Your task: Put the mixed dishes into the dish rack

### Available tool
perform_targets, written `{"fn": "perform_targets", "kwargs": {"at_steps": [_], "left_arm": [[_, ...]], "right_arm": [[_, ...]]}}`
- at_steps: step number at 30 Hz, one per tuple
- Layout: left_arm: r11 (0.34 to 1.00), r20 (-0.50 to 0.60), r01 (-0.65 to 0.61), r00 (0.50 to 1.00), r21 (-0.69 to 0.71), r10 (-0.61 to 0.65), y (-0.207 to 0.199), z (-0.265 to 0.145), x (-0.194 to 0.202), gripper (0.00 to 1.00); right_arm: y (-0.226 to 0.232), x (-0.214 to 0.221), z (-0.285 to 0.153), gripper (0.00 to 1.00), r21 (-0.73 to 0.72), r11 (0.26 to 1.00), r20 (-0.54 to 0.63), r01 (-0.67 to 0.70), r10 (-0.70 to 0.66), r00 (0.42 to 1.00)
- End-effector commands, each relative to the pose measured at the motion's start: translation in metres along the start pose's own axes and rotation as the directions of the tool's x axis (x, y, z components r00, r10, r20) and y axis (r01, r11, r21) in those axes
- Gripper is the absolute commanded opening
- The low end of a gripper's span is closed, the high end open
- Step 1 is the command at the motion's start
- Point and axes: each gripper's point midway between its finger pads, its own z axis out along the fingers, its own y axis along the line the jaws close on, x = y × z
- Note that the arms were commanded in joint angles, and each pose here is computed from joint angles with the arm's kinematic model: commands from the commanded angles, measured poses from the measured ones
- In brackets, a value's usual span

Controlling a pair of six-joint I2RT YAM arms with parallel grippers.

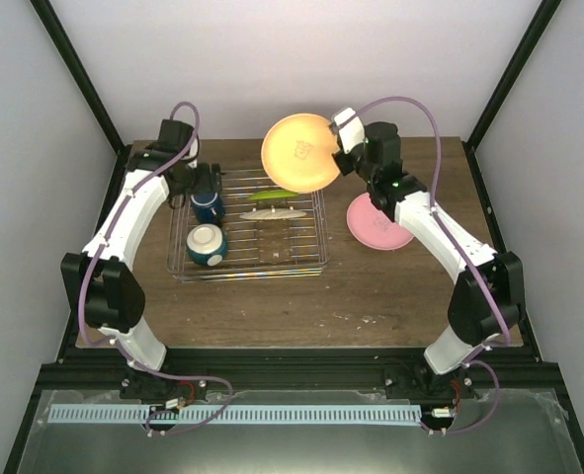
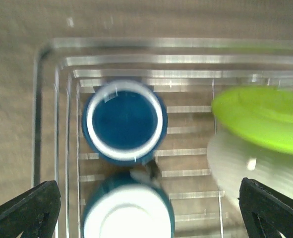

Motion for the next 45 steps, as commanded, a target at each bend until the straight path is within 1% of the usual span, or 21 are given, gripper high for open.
{"fn": "perform_targets", "kwargs": {"at_steps": [1, 3, 5, 8, 15, 18, 27, 34, 36, 40, 45], "left_arm": [[0.994, -0.197, 0.014, 0.98, 0.104, 0.007, -0.015, -0.016, 0.064, 1.0], [0.987, -0.262, 0.007, 0.964, 0.163, 0.037, -0.026, -0.018, 0.085, 1.0], [0.975, -0.335, -0.009, 0.938, 0.222, 0.085, -0.039, -0.019, 0.106, 1.0], [0.964, -0.395, -0.045, 0.907, 0.263, 0.15, -0.053, -0.015, 0.125, 1.0], [0.949, -0.466, -0.101, 0.852, 0.298, 0.237, -0.074, 0.007, 0.138, 1.0], [0.95, -0.476, -0.119, 0.843, 0.287, 0.249, -0.076, 0.019, 0.135, 1.0], [0.957, -0.41, -0.154, 0.878, 0.246, 0.247, -0.082, 0.042, 0.097, 1.0], [0.962, -0.419, -0.17, 0.874, 0.212, 0.247, -0.08, 0.063, 0.093, 1.0], [0.962, -0.379, -0.18, 0.891, 0.207, 0.248, -0.083, 0.062, 0.078, 1.0], [0.962, -0.351, -0.185, 0.903, 0.203, 0.247, -0.086, 0.067, 0.065, 1.0], [0.963, -0.329, -0.188, 0.912, 0.193, 0.244, -0.089, 0.07, 0.052, 1.0]], "right_arm": [[-0.049, -0.025, 0.001, 0.01, 0.191, 0.982, -0.008, 0.0, 0.001, 1.0], [-0.059, -0.027, 0.004, 0.01, 0.224, 0.975, -0.012, 0.001, 0.002, 1.0], [-0.067, -0.028, 0.005, 0.01, 0.242, 0.97, -0.014, -0.007, 0.011, 1.0], [-0.074, -0.03, 0.005, 0.01, 0.257, 0.966, -0.015, -0.02, 0.025, 1.0], [-0.087, -0.033, -0.008, 0.01, 0.292, 0.953, -0.008, -0.078, 0.084, 0.996], [-0.091, -0.034, -0.017, 0.01, 0.31, 0.947, -0.009, -0.084, 0.091, 0.996], [-0.09, -0.022, -0.04, 0.01, 0.331, 0.94, -0.038, -0.085, 0.103, 0.994], [-0.086, -0.012, -0.059, 0.01, 0.325, 0.941, -0.062, -0.096, 0.122, 0.991], [-0.077, -0.013, -0.064, 0.01, 0.28, 0.954, -0.054, -0.107, 0.127, 0.99], [-0.053, -0.007, -0.075, 0.01, 0.18, 0.975, -0.037, -0.129, 0.137, 0.99], [-0.012, -0.001, -0.093, 0.01, 0.075, 0.995, 0.007, -0.066, 0.065, 0.998]]}}
